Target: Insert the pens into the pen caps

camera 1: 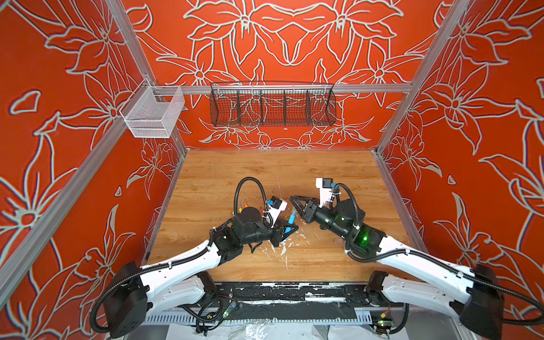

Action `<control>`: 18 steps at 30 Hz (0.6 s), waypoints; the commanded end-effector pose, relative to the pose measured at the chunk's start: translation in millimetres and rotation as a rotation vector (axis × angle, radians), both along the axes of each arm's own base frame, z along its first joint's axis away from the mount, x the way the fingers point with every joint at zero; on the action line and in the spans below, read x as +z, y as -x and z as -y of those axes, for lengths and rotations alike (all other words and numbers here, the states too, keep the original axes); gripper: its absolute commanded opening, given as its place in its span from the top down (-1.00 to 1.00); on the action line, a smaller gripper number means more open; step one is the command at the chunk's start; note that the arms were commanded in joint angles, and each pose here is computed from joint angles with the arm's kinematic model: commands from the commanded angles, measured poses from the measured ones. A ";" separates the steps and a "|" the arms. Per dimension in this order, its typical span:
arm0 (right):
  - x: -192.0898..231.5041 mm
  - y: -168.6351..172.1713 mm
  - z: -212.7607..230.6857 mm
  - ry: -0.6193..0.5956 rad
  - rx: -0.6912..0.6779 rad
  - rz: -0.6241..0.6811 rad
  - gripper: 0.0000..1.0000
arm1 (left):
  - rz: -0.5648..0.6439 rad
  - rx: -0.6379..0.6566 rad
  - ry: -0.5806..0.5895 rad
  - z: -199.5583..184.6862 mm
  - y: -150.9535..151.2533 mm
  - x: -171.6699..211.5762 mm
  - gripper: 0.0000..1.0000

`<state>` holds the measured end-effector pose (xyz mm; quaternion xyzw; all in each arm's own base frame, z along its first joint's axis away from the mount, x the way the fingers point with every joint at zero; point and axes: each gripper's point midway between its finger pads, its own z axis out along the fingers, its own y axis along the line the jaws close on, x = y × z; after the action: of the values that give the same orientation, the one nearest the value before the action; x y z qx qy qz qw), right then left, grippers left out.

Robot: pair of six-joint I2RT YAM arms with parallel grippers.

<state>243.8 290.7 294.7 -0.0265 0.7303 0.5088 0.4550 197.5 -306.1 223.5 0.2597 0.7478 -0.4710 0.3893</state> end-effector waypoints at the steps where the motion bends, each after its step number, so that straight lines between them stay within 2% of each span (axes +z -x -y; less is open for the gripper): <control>1: -1.1 -2.5 -4.1 -0.016 0.011 -0.022 0.49 | 0.043 -0.009 0.022 -0.2 1.1 8.5 1.00; 3: -3.3 -2.5 -6.3 -0.014 0.017 -0.032 0.53 | 0.046 -0.006 0.022 -1.1 0.7 9.3 1.00; 7: -8.9 -3.3 -4.4 0.007 -0.006 -0.064 0.82 | 0.051 0.005 0.018 -2.3 -0.5 10.3 1.00; 9: -19.1 -2.4 -1.3 0.055 -0.047 -0.101 0.98 | 0.065 0.023 0.004 -4.1 -3.8 10.3 1.00; 13: -31.4 5.7 -3.5 0.167 -0.126 -0.123 1.00 | 0.142 0.198 -0.099 -22.5 -32.9 11.7 1.00; 18: -42.5 11.0 -19.2 0.202 -0.115 -0.153 1.00 | 0.222 0.383 -0.164 -46.7 -58.8 27.7 1.00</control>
<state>244.0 304.4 280.4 0.0158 0.7758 0.4376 0.4543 214.5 -288.2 213.2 0.2652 0.7775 -0.3712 0.4328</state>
